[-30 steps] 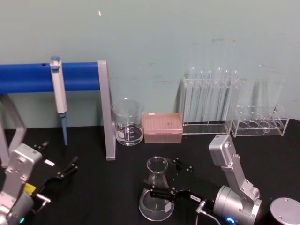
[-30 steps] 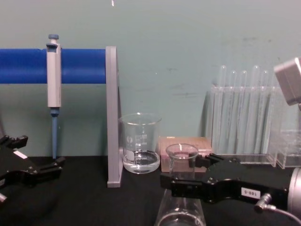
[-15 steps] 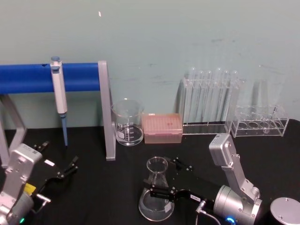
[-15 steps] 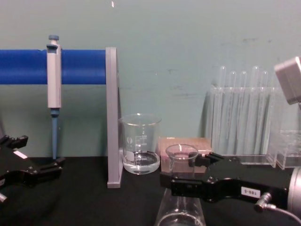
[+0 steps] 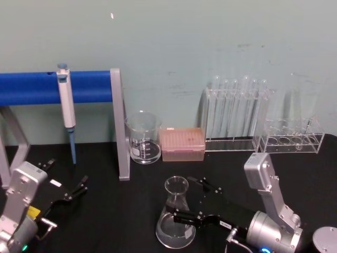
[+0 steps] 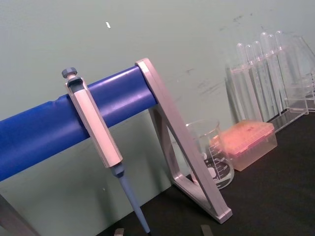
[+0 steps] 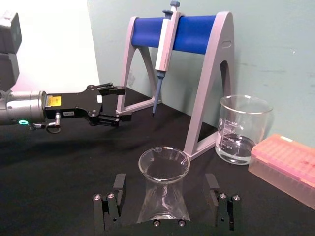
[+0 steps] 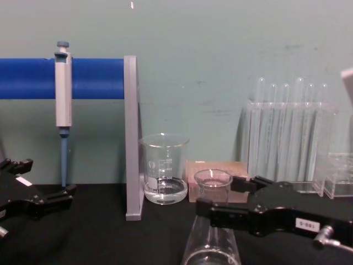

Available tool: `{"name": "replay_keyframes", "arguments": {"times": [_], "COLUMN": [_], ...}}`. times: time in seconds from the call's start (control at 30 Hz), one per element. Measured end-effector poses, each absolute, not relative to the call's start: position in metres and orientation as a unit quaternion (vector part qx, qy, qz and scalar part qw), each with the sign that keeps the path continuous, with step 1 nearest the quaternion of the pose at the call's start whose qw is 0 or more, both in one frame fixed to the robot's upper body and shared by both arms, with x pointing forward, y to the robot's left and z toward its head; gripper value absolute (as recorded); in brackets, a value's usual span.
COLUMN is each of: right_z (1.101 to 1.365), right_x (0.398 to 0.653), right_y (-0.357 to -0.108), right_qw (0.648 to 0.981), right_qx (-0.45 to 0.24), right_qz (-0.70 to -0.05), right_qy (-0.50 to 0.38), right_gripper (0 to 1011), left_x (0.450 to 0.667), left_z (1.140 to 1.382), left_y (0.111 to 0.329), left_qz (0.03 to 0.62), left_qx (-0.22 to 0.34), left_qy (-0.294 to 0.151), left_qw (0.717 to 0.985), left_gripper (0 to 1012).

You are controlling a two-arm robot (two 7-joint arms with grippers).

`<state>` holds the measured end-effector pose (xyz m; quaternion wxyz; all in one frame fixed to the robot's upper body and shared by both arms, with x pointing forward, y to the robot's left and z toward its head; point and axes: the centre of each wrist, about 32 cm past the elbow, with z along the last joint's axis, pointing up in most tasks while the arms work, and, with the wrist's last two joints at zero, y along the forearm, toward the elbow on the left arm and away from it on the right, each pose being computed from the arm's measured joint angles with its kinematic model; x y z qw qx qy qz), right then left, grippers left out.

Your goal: Grasp the erlenmeyer flask with one hand, shake it three times, then place it back.

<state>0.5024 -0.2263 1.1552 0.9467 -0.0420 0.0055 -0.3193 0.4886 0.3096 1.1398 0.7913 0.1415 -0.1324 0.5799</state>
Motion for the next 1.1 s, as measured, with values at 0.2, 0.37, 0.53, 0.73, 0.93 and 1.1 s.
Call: {"name": "replay_keyframes", "arguments": {"times": [0.2, 0.37, 0.53, 0.73, 0.93, 1.1], "right_z": [1.159, 1.161, 1.162, 1.163, 1.166, 1.168], "right_x": [0.494, 0.485, 0.476, 0.47, 0.467, 0.468], "right_y": [-0.231, -0.236, -0.244, -0.255, -0.266, -0.272], "right_qw": [0.947, 0.947, 0.944, 0.936, 0.921, 0.903], "right_qx": [-0.041, -0.048, -0.054, -0.059, -0.058, -0.057], "right_qz": [-0.318, -0.317, -0.325, -0.346, -0.384, -0.426], "right_qy": [0.005, 0.011, 0.019, 0.022, 0.018, 0.0], "right_gripper": [1003, 1003, 1003, 1003, 1003, 1003], "left_x": [0.489, 0.489, 0.489, 0.489, 0.489, 0.489], "left_z": [1.14, 1.14, 1.14, 1.14, 1.14, 1.14], "left_y": [0.31, 0.31, 0.31, 0.31, 0.31, 0.31], "left_qz": [0.58, 0.58, 0.58, 0.58, 0.58, 0.58], "left_qx": [0.141, 0.141, 0.142, 0.141, 0.141, 0.141], "left_qy": [-0.132, -0.132, -0.132, -0.132, -0.132, -0.132], "left_qw": [0.791, 0.791, 0.791, 0.791, 0.791, 0.791], "left_gripper": [1001, 1001, 1001, 1001, 1001, 1001]}}
